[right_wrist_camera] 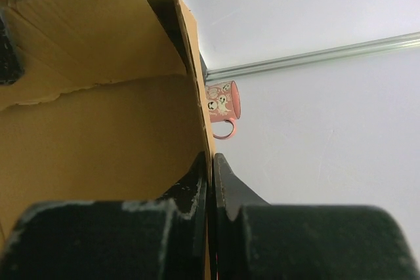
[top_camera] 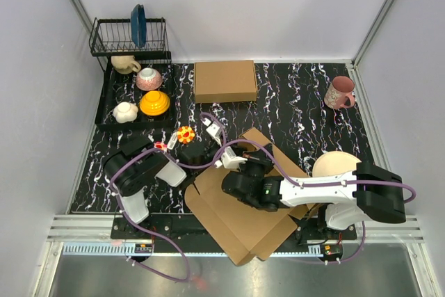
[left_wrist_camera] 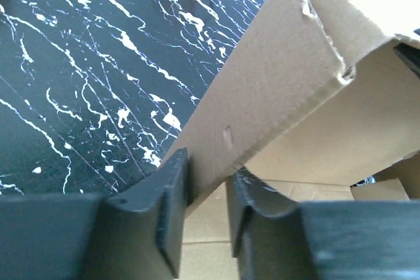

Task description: Fold the paper box

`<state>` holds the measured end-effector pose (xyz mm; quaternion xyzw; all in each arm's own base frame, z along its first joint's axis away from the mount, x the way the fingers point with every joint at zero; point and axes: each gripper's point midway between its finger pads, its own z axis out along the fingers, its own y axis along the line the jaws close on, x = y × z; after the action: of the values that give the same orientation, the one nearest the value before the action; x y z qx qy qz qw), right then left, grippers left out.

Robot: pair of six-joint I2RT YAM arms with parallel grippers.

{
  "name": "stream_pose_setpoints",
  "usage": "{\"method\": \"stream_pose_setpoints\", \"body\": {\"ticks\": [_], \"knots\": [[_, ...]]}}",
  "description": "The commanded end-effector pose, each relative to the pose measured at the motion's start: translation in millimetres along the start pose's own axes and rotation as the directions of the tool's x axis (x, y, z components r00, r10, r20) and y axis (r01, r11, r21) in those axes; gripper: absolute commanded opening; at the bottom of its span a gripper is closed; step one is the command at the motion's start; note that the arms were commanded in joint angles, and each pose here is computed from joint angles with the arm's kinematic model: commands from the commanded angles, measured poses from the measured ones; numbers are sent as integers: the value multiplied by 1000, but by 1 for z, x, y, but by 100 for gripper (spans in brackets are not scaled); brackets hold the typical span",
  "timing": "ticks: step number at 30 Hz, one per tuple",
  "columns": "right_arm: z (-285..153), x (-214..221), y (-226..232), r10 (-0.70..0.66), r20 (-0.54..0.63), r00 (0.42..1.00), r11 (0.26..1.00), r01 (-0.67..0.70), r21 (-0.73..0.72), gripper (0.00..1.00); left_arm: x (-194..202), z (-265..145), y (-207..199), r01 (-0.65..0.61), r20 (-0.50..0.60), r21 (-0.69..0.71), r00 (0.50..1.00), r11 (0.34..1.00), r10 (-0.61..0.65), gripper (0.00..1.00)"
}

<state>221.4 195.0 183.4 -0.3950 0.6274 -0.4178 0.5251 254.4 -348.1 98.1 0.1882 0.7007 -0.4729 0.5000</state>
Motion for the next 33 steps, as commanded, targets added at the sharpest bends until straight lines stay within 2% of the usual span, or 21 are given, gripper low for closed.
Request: {"method": "stream_pose_setpoints", "body": {"ticks": [1,3,6,9,12,15,16,20,23,24,27,28,33], "knots": [[-3,-17,40,126,64,990,980,-114,-165,0,-95,9,-49,-133,369,163,927,978,64,36],[-3,-18,40,126,64,990,979,-114,-167,0,-95,9,-47,-124,371,153,927,980,60,65],[-3,-18,41,125,64,990,979,-113,-170,0,-96,9,-45,-125,379,136,923,983,65,73],[-3,-18,42,124,64,990,979,-111,-170,0,-97,11,-44,-138,383,134,921,981,77,74],[-3,-18,43,121,65,991,979,-108,-172,0,-96,14,-48,-162,377,155,922,975,93,63],[-3,-18,43,120,64,991,979,-108,-171,0,-89,17,-49,-166,357,175,929,970,94,36],[-3,-18,42,125,63,990,979,-113,-171,0,-88,18,-50,-164,354,178,931,970,92,31],[-3,-18,42,123,63,990,980,-111,-168,0,-86,17,-48,-173,353,170,930,970,104,13],[-3,-19,39,130,60,990,980,-120,-158,1,-88,16,-48,-183,359,164,926,969,114,6],[-3,-19,37,130,59,990,981,-120,-150,10,-89,15,-47,-183,361,156,925,971,116,5],[-4,-23,27,151,59,987,980,-141,-142,25,-90,12,-43,-182,365,130,923,975,123,3],[-5,-25,21,168,62,984,978,-158,-138,35,-89,12,-41,-179,357,120,926,976,126,3],[-11,-39,-5,245,87,966,961,-230,-153,61,-90,10,-34,-189,336,68,929,980,156,4]]}}
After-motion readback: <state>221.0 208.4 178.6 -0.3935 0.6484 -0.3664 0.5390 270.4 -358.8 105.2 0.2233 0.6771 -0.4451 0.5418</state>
